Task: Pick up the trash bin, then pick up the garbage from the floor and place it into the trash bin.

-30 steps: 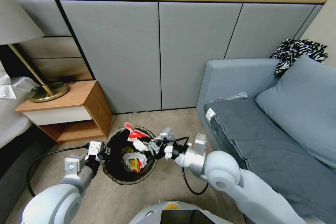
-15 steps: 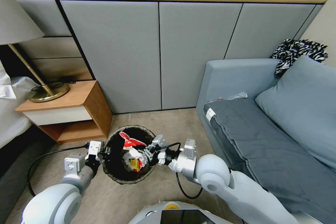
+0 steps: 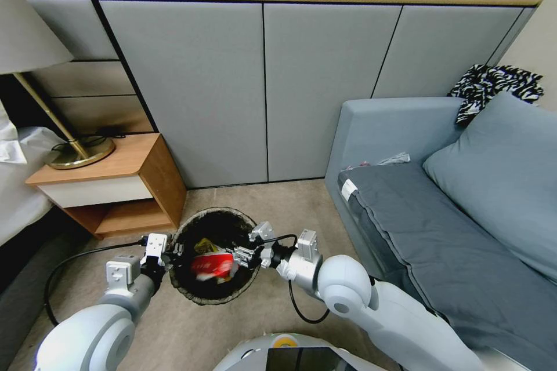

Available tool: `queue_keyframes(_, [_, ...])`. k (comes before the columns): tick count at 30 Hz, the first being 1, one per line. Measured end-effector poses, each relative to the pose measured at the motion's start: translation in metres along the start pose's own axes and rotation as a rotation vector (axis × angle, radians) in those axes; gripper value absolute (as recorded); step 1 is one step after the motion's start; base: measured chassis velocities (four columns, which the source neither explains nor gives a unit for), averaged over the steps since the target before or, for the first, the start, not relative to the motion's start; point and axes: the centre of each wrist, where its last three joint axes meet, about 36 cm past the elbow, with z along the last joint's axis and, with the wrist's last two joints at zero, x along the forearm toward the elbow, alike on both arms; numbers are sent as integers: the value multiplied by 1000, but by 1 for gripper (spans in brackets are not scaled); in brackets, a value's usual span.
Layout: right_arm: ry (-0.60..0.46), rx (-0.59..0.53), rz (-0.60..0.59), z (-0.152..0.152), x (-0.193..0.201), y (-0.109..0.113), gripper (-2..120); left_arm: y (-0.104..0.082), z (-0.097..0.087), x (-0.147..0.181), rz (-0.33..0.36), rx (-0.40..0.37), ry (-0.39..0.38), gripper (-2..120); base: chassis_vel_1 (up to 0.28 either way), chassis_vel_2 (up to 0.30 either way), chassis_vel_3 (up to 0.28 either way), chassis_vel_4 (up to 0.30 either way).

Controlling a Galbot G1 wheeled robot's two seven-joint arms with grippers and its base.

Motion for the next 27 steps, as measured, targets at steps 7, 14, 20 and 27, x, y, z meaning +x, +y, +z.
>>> queue_keyframes(7, [-42, 17, 47, -12, 29, 1, 99, 0, -1, -1, 9, 9, -8, 1, 0, 0, 0, 0])
queue_keyframes(14, [-157, 85, 235, -12, 69, -7, 100, -1, -6, -3, 14, 19, -31, 1, 0, 0, 0, 0])
queue_keyframes(20, [-301, 291, 488, -2, 103, -26, 100, -1, -11, -5, 13, 24, -59, 1, 0, 0, 0, 0])
queue_keyframes(27, [-319, 360, 736, 27, 128, -24, 100, 1, -16, -6, 18, 28, -86, 1, 0, 0, 0, 0])
